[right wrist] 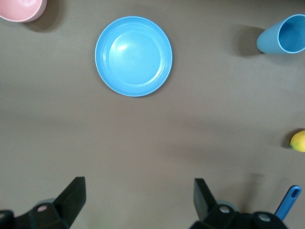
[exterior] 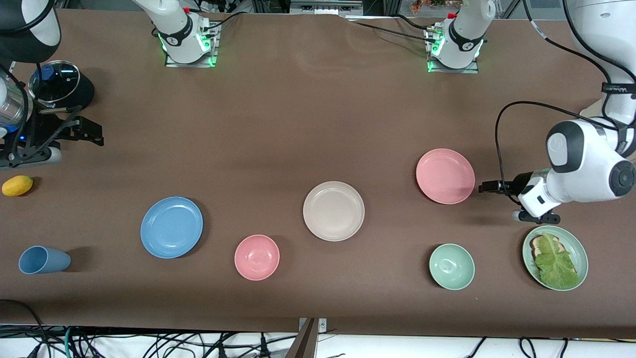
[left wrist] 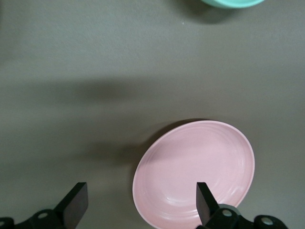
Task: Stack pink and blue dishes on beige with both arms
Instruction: 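Reach the left gripper down to the rim of the pink plate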
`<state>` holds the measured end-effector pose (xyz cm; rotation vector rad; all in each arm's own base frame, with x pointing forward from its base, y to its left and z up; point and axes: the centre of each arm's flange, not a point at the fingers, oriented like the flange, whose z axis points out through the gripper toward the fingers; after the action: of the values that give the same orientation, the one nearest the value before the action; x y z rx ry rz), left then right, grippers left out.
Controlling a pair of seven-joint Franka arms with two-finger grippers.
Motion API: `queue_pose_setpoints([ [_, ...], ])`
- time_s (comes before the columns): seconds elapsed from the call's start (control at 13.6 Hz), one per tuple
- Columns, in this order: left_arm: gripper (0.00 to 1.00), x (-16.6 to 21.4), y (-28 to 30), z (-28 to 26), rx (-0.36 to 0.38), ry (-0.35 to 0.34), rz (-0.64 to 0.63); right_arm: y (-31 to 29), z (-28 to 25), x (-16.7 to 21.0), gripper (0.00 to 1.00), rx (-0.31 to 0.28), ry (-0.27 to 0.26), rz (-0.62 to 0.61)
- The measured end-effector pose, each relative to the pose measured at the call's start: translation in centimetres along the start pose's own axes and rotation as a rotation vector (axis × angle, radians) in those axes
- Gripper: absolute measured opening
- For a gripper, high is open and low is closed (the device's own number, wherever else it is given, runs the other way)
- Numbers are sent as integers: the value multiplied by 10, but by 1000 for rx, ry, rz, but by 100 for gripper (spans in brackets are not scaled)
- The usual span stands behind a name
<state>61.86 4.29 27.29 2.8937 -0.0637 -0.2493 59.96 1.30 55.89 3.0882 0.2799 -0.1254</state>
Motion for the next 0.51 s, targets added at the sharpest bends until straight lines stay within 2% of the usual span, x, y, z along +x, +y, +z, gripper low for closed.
queue_pose_setpoints([
  [0.22, 100, -29, -5, 28, 1, 61, 3, -4, 0, 0, 100, 34, 2, 0],
  [0.51, 100, -65, -2, 52, 46, 123, 29, -4, 1, 0, 100, 39, 0, -2],
])
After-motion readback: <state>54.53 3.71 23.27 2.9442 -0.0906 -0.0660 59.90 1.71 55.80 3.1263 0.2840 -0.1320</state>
